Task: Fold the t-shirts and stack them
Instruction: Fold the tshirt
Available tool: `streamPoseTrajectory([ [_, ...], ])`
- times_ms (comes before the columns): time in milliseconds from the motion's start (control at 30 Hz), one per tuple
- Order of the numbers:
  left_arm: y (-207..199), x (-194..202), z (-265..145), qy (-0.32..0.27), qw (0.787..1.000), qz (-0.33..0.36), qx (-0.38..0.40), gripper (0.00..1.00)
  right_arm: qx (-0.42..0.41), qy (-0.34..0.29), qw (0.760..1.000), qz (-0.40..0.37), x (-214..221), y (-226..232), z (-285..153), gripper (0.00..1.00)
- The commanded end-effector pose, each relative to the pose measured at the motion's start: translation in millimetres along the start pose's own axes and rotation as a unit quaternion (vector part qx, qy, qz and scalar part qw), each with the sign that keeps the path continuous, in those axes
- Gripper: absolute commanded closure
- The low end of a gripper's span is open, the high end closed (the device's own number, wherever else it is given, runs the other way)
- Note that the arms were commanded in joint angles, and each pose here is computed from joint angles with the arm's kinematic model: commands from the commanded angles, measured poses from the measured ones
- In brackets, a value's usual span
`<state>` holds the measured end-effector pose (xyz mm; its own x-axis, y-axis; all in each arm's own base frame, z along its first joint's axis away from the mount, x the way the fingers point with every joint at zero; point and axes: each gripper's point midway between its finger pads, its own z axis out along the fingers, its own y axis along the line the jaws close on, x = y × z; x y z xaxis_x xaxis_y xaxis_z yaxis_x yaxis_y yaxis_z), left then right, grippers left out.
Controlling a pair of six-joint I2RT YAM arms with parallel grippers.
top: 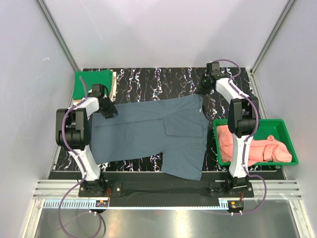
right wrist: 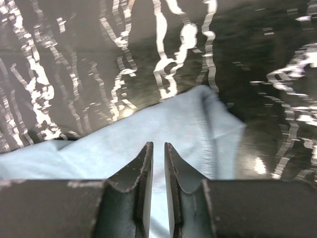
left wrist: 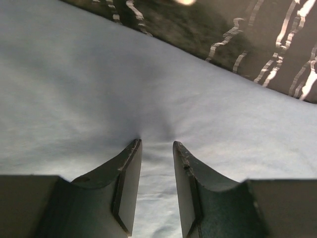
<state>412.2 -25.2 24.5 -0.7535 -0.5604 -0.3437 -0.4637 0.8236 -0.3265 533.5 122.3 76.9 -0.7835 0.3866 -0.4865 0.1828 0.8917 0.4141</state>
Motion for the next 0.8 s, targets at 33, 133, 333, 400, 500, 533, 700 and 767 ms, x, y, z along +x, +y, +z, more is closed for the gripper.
streamPoseTrajectory([
  [33,19.3,-19.6,-8.5,-0.037,0.999,0.0,-0.024,0.63,-0.054,-0.006,0.999,0.0,0.8,29.8,-10.1,0.78],
  [133,28.0,-19.3,-4.4,-0.033,0.999,-0.006,-0.034,0.63,-0.053,0.012,0.998,0.005,11.7,24.9,2.3,0.77],
  [333,35.1,-17.4,-0.5,-0.029,0.998,-0.022,-0.042,0.63,-0.007,0.011,1.0,0.015,15.2,1.0,31.5,0.77],
  [400,37.5,-15.3,1.3,-0.024,0.998,-0.035,-0.042,0.63,0.017,0.009,0.999,0.037,18.2,-10.5,38.4,0.77],
  [500,42.6,-18.7,0.2,-0.032,0.997,-0.054,-0.047,0.63,0.053,0.001,0.996,0.068,21.1,-27.8,44.7,0.77],
  [533,44.3,-19.6,-0.1,-0.035,0.996,-0.059,-0.052,0.63,0.066,0.001,0.995,0.074,23.5,-35.5,48.7,0.77],
  [700,41.2,-24.0,-0.7,-0.04,0.994,-0.094,-0.041,0.62,0.109,-0.018,0.987,0.112,22.9,-56.5,53.3,0.78],
  [767,39.2,-24.7,0.7,-0.04,0.993,-0.106,-0.034,0.62,0.113,-0.026,0.985,0.13,17.9,-60.4,53.5,0.78],
])
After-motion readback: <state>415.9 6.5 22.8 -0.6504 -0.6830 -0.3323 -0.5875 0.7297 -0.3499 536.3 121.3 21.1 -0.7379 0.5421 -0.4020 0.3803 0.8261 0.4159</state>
